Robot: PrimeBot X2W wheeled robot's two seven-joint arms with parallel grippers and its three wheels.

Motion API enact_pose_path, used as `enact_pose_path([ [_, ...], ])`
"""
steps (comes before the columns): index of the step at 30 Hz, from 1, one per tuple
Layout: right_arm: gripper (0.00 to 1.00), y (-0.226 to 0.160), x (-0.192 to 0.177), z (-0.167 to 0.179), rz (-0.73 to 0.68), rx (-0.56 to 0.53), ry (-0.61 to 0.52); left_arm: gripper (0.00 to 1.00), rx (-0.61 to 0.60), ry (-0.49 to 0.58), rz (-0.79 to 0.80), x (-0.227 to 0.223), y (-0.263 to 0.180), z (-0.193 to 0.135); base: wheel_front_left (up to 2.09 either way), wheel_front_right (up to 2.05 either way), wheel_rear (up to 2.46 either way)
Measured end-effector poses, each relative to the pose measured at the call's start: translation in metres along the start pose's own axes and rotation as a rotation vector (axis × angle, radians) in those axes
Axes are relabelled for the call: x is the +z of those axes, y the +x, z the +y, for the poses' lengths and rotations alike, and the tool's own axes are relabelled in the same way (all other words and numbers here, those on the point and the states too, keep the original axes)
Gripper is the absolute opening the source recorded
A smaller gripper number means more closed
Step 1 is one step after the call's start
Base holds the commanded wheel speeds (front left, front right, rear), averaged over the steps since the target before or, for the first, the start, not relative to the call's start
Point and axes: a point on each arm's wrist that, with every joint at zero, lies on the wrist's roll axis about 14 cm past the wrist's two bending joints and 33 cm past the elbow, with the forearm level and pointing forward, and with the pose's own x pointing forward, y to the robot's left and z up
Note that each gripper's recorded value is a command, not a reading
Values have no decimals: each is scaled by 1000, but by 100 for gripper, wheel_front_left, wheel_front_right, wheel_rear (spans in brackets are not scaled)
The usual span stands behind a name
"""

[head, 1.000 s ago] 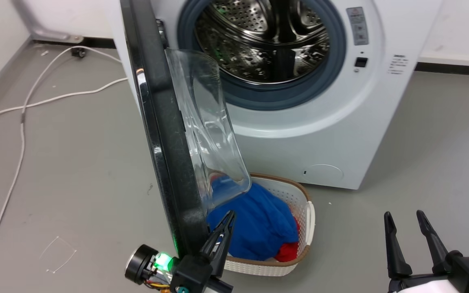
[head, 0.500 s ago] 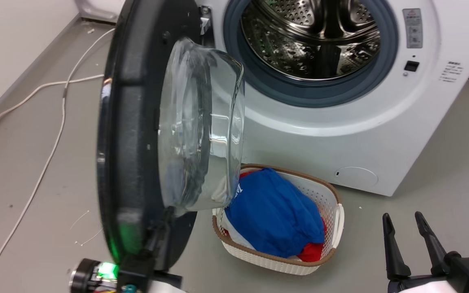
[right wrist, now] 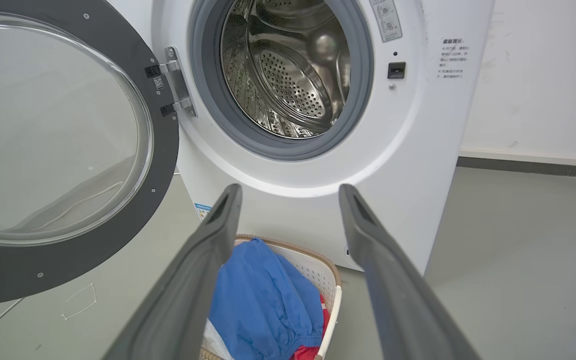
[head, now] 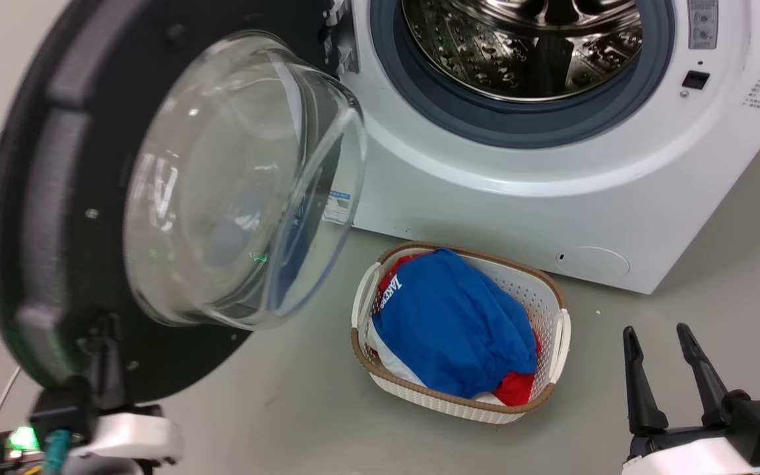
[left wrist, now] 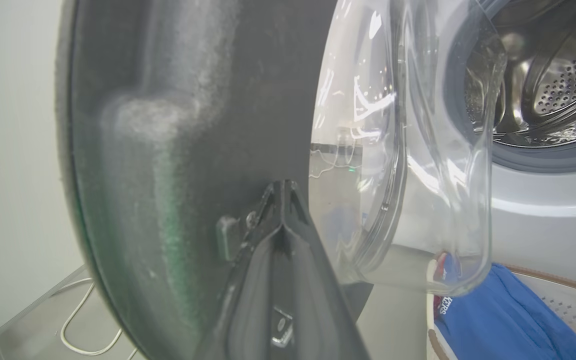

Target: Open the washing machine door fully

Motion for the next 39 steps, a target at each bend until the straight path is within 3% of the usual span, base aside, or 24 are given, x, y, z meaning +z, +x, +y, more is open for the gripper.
enact_pose_path([
  [18,100,16,-13,-22,18,-47,-20,0,232,40,-30,8,64,70,0,0,0],
  [39,100,20,-22,-38,35,-82,-36,0,327,21,63,-22,98,105,0,0,0],
])
